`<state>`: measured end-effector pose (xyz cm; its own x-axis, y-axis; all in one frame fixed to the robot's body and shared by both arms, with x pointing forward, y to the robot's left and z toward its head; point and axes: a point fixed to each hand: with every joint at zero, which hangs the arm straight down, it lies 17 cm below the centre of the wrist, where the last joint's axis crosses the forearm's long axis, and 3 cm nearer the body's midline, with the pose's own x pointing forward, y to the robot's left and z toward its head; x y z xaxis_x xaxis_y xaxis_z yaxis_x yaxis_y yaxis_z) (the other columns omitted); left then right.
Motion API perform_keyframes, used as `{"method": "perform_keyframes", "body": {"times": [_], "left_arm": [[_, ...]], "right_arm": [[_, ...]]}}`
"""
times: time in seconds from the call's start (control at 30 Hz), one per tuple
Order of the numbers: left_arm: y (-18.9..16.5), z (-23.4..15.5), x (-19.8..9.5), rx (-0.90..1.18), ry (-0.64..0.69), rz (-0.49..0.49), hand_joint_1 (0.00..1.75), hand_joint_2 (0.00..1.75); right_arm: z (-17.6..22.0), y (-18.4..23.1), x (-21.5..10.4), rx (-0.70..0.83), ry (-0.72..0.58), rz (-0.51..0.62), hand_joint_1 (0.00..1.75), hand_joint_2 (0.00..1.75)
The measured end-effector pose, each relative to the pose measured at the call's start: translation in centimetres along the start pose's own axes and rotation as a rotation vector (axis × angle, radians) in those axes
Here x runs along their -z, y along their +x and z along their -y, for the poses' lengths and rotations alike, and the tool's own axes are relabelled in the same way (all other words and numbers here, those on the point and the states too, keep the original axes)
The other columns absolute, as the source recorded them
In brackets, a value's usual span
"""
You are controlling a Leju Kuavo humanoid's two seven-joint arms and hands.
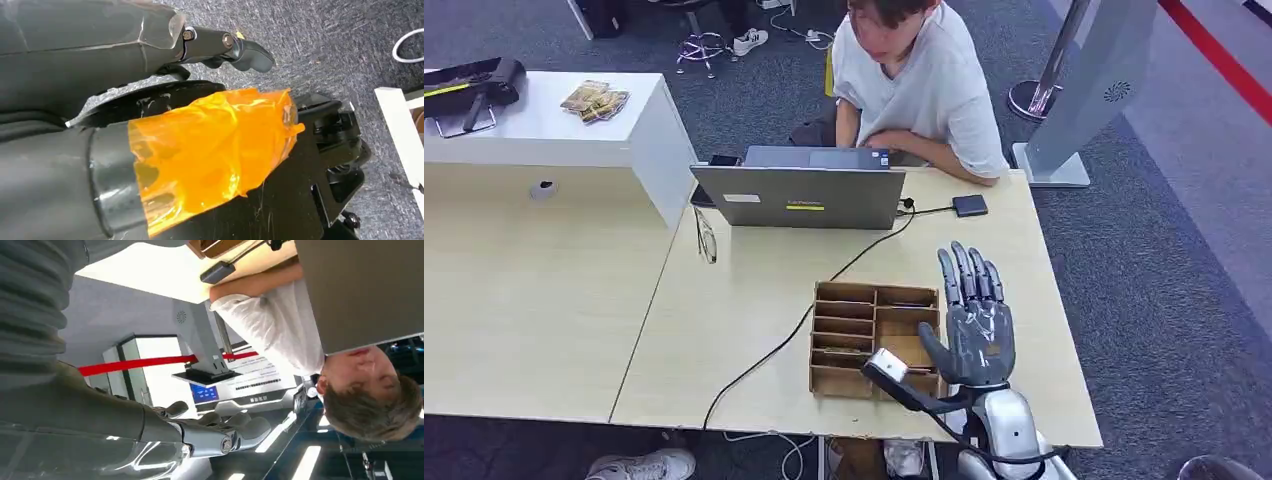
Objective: Pass the card to the sensor for recognition and then transmit it.
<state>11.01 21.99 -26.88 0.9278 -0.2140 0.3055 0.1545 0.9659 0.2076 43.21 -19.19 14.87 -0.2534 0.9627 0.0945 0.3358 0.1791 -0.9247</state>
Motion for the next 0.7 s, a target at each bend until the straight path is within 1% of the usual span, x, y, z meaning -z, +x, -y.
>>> {"method": "perform_keyframes", "body": {"times": [0.27, 0.6, 0.7], "left_arm": [[0.3, 0.0, 0.0, -0.001, -0.001, 0.005, 0.0, 0.0], [0.3, -0.1, 0.1, -0.013, 0.001, 0.0, 0.0, 0.0], [0.2, -0.1, 0.1, -0.016, 0.003, -0.001, 0.0, 0.0]], "right_arm": [[-1.1, -0.8, 0.5, -0.029, 0.037, -0.001, 0.0, 1.75], [-1.7, -1.1, 0.3, -0.005, 0.078, 0.012, 0.0, 1.75], [-1.6, -0.9, 0.4, 0.033, 0.09, 0.015, 0.0, 1.75]]}}
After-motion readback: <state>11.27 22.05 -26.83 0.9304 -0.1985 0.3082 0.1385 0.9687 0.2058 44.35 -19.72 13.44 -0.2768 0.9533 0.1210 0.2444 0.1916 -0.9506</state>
